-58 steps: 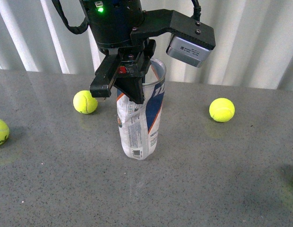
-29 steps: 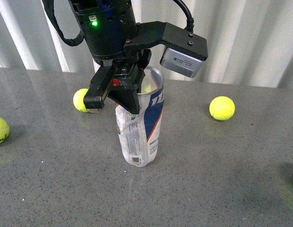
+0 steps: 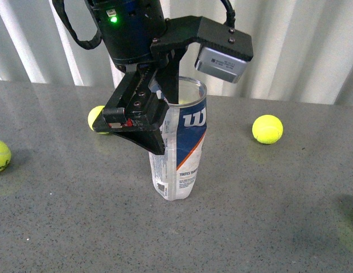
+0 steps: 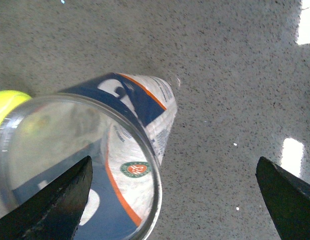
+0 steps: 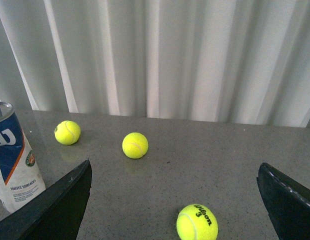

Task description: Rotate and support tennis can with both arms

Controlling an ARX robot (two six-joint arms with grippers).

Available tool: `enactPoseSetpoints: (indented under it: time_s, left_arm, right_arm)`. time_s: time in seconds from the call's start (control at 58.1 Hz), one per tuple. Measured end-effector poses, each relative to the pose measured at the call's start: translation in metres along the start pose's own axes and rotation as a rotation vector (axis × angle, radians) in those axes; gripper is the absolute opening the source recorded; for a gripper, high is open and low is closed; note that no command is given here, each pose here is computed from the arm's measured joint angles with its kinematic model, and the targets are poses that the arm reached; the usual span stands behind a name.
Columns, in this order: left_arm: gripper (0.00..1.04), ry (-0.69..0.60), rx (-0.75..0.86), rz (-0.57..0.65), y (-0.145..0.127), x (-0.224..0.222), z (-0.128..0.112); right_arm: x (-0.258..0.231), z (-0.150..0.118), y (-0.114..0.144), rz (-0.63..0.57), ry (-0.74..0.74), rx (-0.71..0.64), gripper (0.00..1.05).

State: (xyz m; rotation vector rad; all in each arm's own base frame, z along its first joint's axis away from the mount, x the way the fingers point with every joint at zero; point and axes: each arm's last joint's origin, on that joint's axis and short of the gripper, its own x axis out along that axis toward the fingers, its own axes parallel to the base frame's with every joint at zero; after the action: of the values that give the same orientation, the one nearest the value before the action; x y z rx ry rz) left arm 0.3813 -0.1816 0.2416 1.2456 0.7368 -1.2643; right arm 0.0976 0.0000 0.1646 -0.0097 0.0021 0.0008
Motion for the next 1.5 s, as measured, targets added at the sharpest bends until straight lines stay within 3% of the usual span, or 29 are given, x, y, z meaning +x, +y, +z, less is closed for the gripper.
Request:
enactPoseSetpoints:
  time_s: [0.189, 0.362, 0.465, 0.603, 0.775, 0.879, 0.93, 1.034, 1.275, 1.499]
  left_arm:
    - [0.98, -0.162, -0.055, 0.149, 0.003, -0.04, -0.008]
    - [0.98, -0.406, -0.268, 0.626, -0.001, -0.108, -0.039]
    - [0.98, -0.522, -0.493, 0.849, -0.024, -0.14, -0.066]
    - [0.98, -0.63, -0.76, 0.952, -0.068, -0.152, -0.101]
    - [0.98, -0.674, -1.016, 0.959, -0.126, -0.133, -0.139]
    - [0.81, -0.677, -1.17, 1.216, -0.156, -0.113, -0.157]
    - [0.72, -0.696, -1.194, 1.268, -0.173, -0.102, -0.159]
    - [0.48, -0.714, -1.238, 1.269, -0.202, -0.08, -0.157]
    - [0.04, -0.718, -1.251, 1.275, -0.233, -0.062, -0.144]
    - [0.04, -0.733, -1.247, 1.26, -0.253, -0.052, -0.137]
  right_arm:
    - [0.0, 0.0, 0.0, 0.0, 0.0, 0.0, 0.98]
    - [0.0, 0.0, 0.0, 0.0, 0.0, 0.0, 0.98]
    - [0.0, 0.0, 0.0, 0.0, 0.0, 0.0, 0.98]
    - [0.0, 0.0, 0.0, 0.0, 0.0, 0.0, 0.98]
    - [0.0, 0.0, 0.0, 0.0, 0.0, 0.0, 0.98]
    - [0.0, 0.0, 0.0, 0.0, 0.0, 0.0, 0.98]
    - [0.0, 0.0, 0.0, 0.0, 0.0, 0.0, 0.98]
    - [0.0, 0.0, 0.0, 0.001, 0.0, 0.0, 0.98]
    - [0.0, 0.0, 0.0, 0.0, 0.0, 0.0, 0.98]
    - [0.0, 0.0, 0.0, 0.0, 0.0, 0.0, 0.98]
